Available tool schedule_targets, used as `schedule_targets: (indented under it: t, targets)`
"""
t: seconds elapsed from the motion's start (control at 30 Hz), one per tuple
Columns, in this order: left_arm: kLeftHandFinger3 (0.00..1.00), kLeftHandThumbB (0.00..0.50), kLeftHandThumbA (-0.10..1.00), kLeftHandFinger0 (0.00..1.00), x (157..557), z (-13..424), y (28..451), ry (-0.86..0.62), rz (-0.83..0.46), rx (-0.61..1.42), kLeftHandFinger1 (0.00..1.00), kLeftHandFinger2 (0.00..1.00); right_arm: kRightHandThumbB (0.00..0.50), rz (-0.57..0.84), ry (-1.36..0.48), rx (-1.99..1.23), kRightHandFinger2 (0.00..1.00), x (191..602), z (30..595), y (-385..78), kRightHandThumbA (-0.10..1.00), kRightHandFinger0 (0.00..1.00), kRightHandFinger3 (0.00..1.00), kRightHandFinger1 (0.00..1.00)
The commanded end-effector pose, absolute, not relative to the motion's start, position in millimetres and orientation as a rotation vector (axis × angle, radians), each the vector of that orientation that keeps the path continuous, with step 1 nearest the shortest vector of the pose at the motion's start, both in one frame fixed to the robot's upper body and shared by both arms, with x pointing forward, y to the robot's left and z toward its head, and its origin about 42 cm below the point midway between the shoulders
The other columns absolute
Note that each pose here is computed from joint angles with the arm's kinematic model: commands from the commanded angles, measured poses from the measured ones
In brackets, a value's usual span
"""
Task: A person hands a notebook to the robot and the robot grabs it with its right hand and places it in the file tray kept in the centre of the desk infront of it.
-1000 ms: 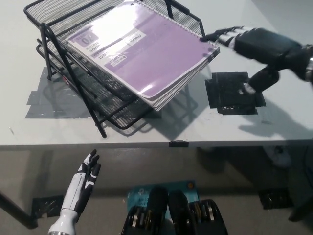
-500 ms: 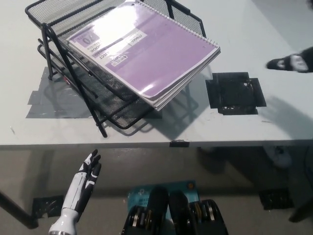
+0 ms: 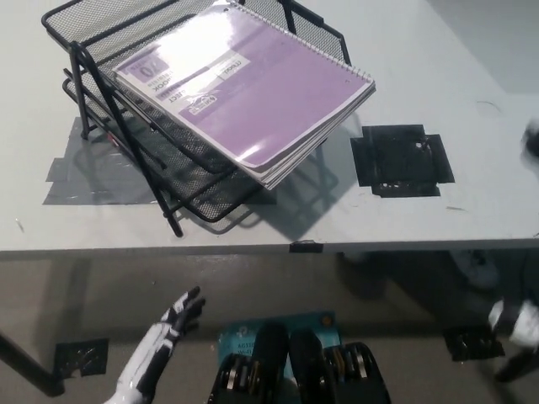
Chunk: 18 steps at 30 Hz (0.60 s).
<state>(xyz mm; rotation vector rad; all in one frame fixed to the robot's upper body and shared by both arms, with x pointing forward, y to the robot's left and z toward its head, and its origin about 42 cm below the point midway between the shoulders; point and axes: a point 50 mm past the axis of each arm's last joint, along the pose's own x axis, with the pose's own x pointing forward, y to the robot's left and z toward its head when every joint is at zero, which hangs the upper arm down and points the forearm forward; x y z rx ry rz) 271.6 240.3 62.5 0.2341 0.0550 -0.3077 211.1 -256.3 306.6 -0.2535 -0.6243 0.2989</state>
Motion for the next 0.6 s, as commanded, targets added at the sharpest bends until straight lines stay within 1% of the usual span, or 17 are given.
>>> schedule_targets:
  t: [0.0, 0.03, 0.17, 0.2, 0.23, 0.3, 0.33, 0.4, 0.5, 0.53, 0.57]
  targets:
    - [1.00, 0.500, 1.00, 1.00, 229.7, 66.2, 247.9, -0.073, -0.315, 0.122, 1.00, 1.00, 0.467, 0.183, -0.469, -0.011, 1.00, 158.8, 234.8, -231.4, 1.00, 1.00, 1.00, 1.00]
    - [1.00, 0.500, 1.00, 1.00, 226.5, 64.6, 247.9, -0.065, -0.283, 0.112, 1.00, 1.00, 0.465, 0.203, -0.375, -0.008, 1.00, 162.2, 211.5, -234.1, 1.00, 1.00, 1.00, 1.00]
    - [1.00, 0.500, 1.00, 1.00, 225.7, 62.3, 248.0, -0.069, -0.244, 0.100, 1.00, 1.00, 0.472, 0.213, -0.218, 0.026, 1.00, 174.1, 167.5, -242.3, 1.00, 1.00, 1.00, 1.00]
    - [1.00, 0.500, 1.00, 1.00, 225.9, 61.9, 248.0, -0.071, -0.235, 0.100, 1.00, 1.00, 0.459, 0.213, -0.182, 0.026, 1.00, 176.7, 156.8, -244.7, 1.00, 1.00, 1.00, 1.00]
    - [1.00, 0.500, 1.00, 1.00, 226.4, 60.8, 247.6, -0.064, -0.193, 0.098, 1.00, 1.00, 0.425, 0.208, -0.103, 0.008, 1.00, 182.9, 131.3, -249.2, 1.00, 1.00, 1.00, 1.00]
    - [1.00, 0.500, 1.00, 1.00, 226.7, 59.9, 246.9, -0.059, -0.150, 0.092, 1.00, 1.00, 0.403, 0.190, -0.062, 0.008, 1.00, 187.0, 112.8, -251.5, 1.00, 1.00, 1.00, 1.00]
    - [1.00, 0.500, 1.00, 1.00, 226.8, 59.7, 247.0, -0.058, -0.141, 0.090, 1.00, 1.00, 0.403, 0.182, -0.058, 0.013, 1.00, 187.6, 109.5, -251.5, 1.00, 1.00, 1.00, 1.00]
    - [1.00, 0.500, 1.00, 1.00, 229.6, 60.3, 249.3, -0.055, -0.065, 0.064, 1.00, 1.00, 0.382, 0.117, -0.043, 0.054, 1.00, 193.1, 99.8, -247.0, 1.00, 1.00, 1.00, 1.00]
    - [1.00, 0.500, 1.00, 1.00, 234.8, 59.6, 251.8, -0.055, -0.008, 0.031, 1.00, 1.00, 0.388, 0.082, -0.051, 0.075, 1.00, 199.2, 97.4, -246.3, 1.00, 1.00, 1.00, 1.00]
    - [1.00, 0.500, 1.00, 1.00, 235.8, 59.3, 252.3, -0.056, -0.002, 0.032, 1.00, 1.00, 0.372, 0.080, -0.051, 0.071, 1.00, 200.0, 96.7, -247.0, 1.00, 1.00, 1.00, 1.00]
    - [1.00, 0.500, 1.00, 1.00, 236.9, 59.2, 252.8, -0.056, 0.006, 0.036, 1.00, 1.00, 0.376, 0.077, -0.053, 0.063, 1.00, 200.7, 95.7, -247.9, 1.00, 1.00, 1.00, 1.00]
